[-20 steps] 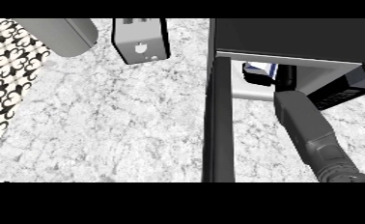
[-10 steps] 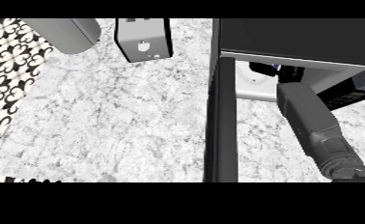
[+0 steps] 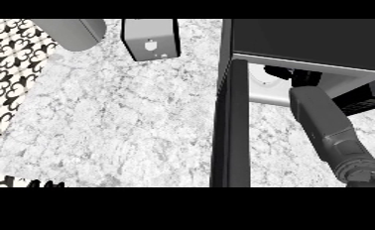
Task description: Pick up the milk, place it into the microwave and close the microwave
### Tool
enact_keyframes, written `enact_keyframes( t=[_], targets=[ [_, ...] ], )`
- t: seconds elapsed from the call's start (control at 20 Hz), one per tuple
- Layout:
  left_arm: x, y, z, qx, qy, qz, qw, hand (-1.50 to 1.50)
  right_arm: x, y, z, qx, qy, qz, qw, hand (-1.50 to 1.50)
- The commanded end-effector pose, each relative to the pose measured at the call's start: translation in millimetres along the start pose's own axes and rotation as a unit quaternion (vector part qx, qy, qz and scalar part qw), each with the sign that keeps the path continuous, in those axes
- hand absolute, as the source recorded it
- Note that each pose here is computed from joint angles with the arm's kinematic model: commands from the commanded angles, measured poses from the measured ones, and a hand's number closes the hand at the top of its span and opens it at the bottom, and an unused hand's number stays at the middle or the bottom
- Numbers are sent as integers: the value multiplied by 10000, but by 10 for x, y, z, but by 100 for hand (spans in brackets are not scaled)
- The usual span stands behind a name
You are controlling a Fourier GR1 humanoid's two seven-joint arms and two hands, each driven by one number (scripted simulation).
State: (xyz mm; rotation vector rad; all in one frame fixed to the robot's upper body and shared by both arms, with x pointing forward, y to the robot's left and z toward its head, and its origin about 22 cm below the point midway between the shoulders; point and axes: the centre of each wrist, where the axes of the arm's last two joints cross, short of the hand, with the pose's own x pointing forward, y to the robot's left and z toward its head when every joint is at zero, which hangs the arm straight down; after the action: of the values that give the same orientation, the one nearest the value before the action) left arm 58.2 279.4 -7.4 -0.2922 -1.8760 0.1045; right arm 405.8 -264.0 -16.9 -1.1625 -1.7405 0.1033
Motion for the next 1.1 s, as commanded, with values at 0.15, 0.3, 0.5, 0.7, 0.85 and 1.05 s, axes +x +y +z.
enact_keyframes(
  t=[0.15, 0.3, 0.5, 0.7, 0.85, 1.05],
  targets=[
    [6, 5, -56, -155, -23, -54, 9999, -150, -515, -205, 351, -362, 770, 1967, 9768, -150],
    [-14, 18, -85, -158, -75, -107, 9998, -150, -569, -288, 284, -385, 843, 2192, 9713, -150],
    [17, 53, -89, -119, -23, -111, 9999, -150, 81, 109, 90, 1011, -478, 922, 9894, -150],
    [-27, 61, -143, -135, -72, -165, 9997, -150, 91, 192, 241, 1361, -485, 825, 9861, -150],
    [-70, 49, -133, -107, -41, -102, 9999, -150, 177, 275, 306, 1531, -468, 537, 9856, -150],
    [-47, 39, -151, -215, -100, -112, 9997, -150, 306, 347, 301, 1811, -509, 265, 9818, -150]
  ],
)
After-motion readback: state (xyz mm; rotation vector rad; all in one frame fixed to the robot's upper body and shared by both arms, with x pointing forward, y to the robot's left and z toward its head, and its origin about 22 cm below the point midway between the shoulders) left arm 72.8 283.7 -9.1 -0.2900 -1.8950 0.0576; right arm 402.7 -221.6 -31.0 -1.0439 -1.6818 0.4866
